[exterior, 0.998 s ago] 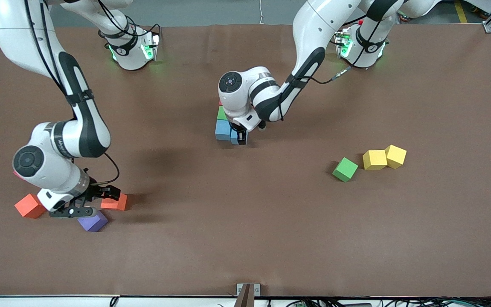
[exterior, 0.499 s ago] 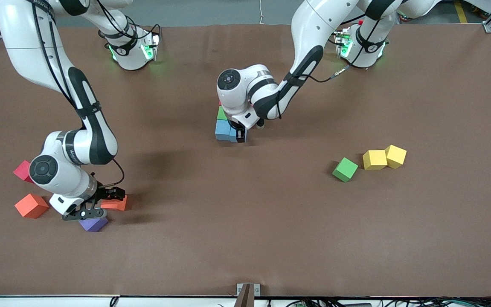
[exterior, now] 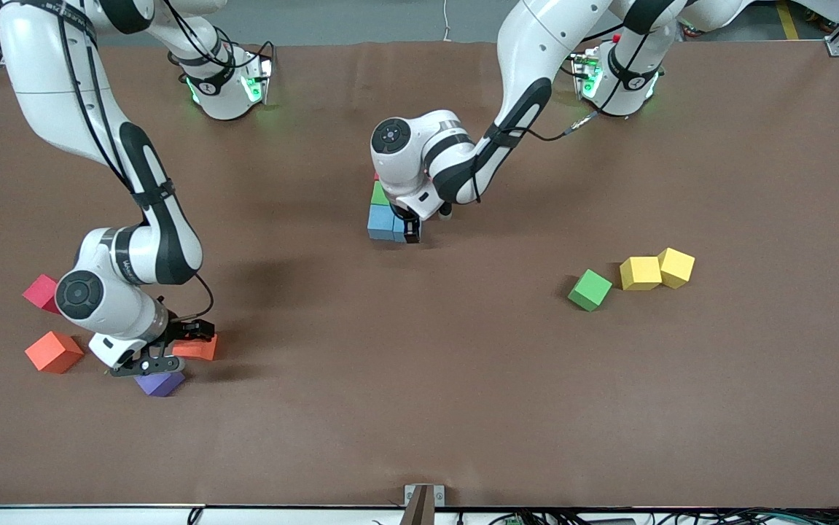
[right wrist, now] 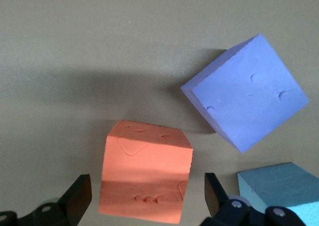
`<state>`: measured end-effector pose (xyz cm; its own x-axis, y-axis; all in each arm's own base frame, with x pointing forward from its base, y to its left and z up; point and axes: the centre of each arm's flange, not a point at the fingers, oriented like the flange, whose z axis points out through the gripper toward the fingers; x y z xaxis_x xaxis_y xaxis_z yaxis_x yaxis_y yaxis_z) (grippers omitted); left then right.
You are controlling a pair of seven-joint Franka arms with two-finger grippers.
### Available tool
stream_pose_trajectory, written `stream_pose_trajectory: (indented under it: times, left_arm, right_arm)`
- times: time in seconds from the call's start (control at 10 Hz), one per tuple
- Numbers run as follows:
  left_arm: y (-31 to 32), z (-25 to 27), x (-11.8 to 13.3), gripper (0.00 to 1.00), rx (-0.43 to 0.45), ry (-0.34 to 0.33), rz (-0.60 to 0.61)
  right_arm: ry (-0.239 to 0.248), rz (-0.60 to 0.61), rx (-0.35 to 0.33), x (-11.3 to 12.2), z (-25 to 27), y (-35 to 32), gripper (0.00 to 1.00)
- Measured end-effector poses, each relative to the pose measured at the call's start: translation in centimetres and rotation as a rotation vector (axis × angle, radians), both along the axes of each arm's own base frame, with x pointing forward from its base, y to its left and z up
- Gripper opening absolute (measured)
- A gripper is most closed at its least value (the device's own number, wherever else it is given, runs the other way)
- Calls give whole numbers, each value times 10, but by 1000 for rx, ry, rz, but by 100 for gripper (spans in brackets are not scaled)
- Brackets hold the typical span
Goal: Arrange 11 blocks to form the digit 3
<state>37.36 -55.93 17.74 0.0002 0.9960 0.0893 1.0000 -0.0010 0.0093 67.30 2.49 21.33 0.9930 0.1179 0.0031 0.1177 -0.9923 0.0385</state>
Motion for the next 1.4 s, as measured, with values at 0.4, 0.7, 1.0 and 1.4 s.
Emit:
stream_pose_trajectory:
  times: [0.4,0.7,1.0,1.4]
  left_arm:
    - [0,34,7,100,2,-23,7]
    - [10,86,16,100,27,-48,-1]
    - [69,92,40,100,88,-21,-73]
    - [180,98,111,100,111,38,-219]
  right_arm:
    - [-5,-5,0,1,-6,-3,70]
    - [-14,-53,41,3,-2,3,61]
    - [-59,-221,110,11,51,77,61]
    - [20,-303,105,-41,74,237,61]
